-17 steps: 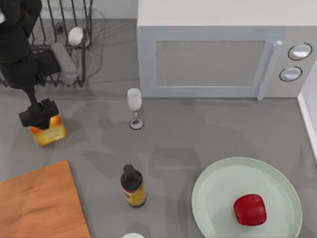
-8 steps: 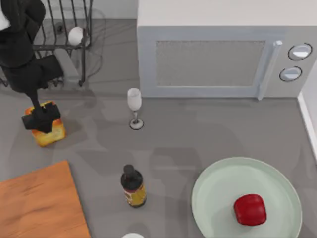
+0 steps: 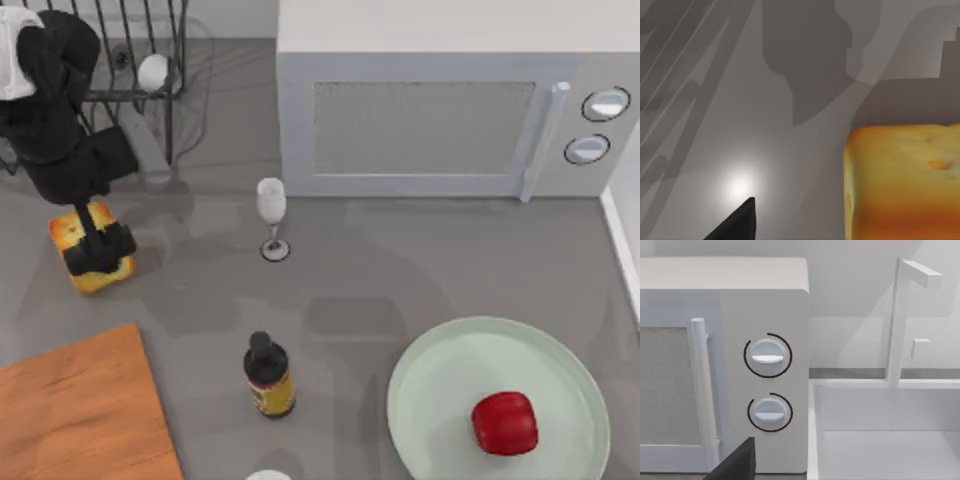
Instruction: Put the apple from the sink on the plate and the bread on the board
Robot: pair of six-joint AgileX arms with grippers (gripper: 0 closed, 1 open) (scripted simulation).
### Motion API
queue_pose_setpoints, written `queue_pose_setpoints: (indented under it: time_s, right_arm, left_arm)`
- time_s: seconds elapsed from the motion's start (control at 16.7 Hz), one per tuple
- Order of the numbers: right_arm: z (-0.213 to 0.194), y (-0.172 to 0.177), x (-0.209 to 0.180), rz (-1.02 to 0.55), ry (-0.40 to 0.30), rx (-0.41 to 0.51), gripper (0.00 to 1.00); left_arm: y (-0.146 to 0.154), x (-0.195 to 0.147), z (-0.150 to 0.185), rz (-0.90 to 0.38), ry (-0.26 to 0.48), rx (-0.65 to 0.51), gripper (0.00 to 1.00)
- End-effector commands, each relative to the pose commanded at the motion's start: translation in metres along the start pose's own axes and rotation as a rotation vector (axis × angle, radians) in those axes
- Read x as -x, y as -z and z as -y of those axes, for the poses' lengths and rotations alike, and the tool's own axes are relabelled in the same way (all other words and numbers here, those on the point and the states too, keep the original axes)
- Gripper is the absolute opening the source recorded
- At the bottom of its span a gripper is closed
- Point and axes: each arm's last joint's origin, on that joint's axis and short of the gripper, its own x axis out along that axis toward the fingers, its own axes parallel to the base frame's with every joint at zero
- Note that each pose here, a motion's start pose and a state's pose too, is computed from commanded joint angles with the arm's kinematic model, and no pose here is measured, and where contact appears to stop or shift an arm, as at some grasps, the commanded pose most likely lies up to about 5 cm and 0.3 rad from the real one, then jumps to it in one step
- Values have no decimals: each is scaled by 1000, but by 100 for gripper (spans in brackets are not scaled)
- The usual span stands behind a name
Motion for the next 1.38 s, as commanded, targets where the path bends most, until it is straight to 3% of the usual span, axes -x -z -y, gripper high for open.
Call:
queue_pose_setpoints:
  time_s: [0.12,0.9,1.38]
  right_arm:
    - [0,0,0,0,0,0,100]
    - [0,0,0,0,0,0,100]
    - [0,0,0,0,0,0,100]
  left_arm:
    - [0,0,0,0,0,0,100]
    - [0,0,0,0,0,0,2]
    - [0,0,0,0,0,0,0]
